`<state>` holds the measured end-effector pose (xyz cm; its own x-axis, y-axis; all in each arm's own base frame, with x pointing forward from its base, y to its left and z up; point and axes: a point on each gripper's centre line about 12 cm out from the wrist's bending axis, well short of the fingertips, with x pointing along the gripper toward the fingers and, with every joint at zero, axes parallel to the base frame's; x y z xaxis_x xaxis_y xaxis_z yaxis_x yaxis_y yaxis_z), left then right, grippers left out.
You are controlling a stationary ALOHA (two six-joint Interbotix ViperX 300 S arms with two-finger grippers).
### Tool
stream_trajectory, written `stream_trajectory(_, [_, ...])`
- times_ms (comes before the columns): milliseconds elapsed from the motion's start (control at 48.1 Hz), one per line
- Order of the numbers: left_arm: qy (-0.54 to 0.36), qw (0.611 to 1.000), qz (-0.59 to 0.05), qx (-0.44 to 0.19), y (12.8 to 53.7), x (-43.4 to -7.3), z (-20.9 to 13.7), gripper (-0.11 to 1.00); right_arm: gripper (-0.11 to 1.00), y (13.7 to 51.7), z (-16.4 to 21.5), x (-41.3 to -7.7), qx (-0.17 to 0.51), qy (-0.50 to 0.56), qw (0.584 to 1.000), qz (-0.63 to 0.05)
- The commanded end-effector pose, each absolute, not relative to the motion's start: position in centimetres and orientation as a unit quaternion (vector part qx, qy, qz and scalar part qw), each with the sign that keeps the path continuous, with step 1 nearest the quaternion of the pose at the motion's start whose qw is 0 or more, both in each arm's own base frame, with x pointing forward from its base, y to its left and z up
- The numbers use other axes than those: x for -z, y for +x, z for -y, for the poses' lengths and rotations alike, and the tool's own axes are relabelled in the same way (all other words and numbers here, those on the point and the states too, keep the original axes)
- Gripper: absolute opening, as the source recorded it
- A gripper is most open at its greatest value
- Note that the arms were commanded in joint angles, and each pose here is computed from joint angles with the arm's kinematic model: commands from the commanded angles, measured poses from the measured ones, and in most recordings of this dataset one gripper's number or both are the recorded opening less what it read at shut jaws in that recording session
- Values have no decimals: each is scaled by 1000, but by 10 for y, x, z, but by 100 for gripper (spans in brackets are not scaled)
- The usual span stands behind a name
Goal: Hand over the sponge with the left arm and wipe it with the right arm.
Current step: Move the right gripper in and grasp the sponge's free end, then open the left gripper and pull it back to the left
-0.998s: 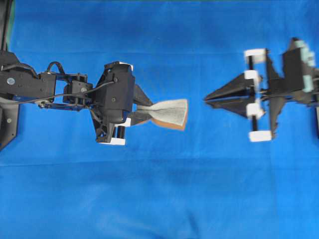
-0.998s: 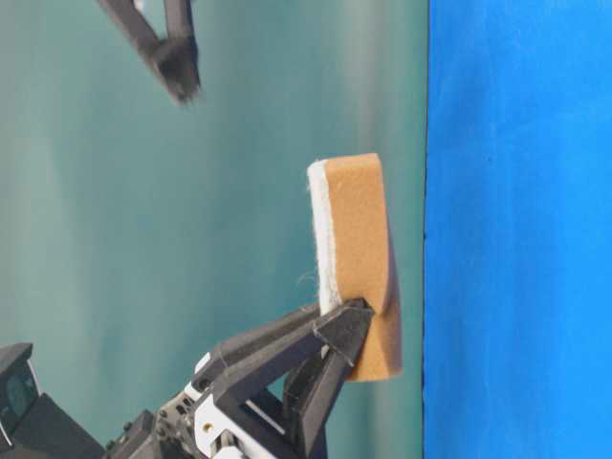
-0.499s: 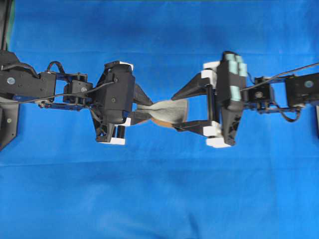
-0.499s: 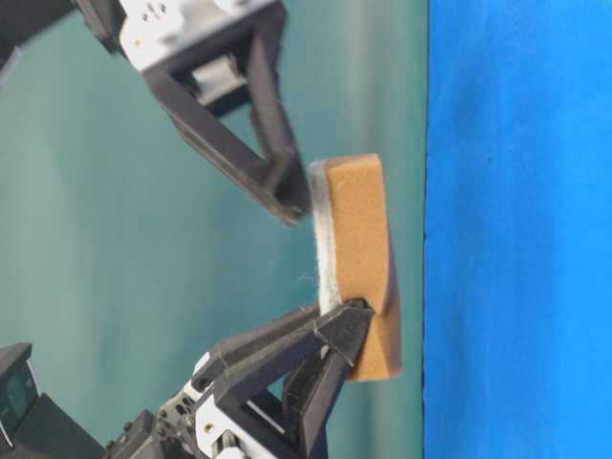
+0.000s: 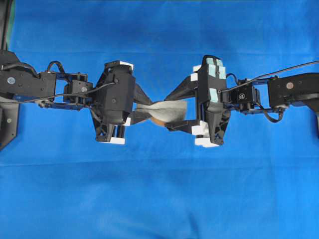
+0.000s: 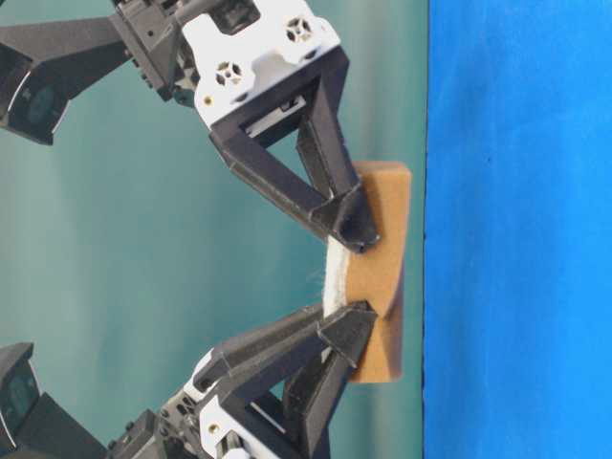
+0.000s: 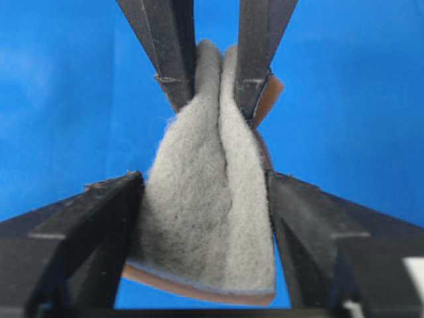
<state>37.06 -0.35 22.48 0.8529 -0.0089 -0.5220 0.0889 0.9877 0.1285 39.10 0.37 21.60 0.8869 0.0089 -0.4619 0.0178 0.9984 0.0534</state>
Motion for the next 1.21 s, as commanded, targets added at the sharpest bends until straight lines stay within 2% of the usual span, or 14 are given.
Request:
stream_trajectory(0, [74,964,-253,24,373,-235,4,19,63,395,-3,-227,2,23,975,-223])
stream_trajectory(187, [89,965,-245,28,372,-237,4,16,22,394,-3,-225,1,18,972,-234])
stream_trajectory(520, [72,973,-218,20,372,-243,4,16,21,389,-3,-228,0,16,972,-233])
stream_trajectory(540, [70,974,-216,20,371,-243,4,18,21,388,-3,-228,0,16,972,-233])
stream_trajectory(582, [67,975,-212,19,370,-244,4,30,21,387,-3,-228,0,16,972,-233])
stream_trajectory(727, [61,979,-191,16,357,-252,4,75,21,384,-3,-230,-1,11,973,-232])
stream_trajectory(810, [60,983,-173,17,342,-263,5,91,21,381,-3,-232,-2,11,973,-229])
stream_trajectory(873, [60,985,-160,19,330,-270,7,94,21,378,-3,-233,-2,11,974,-227])
stream_trajectory(1185, [55,995,-84,16,263,-294,6,93,21,368,-3,-230,-2,11,973,-230])
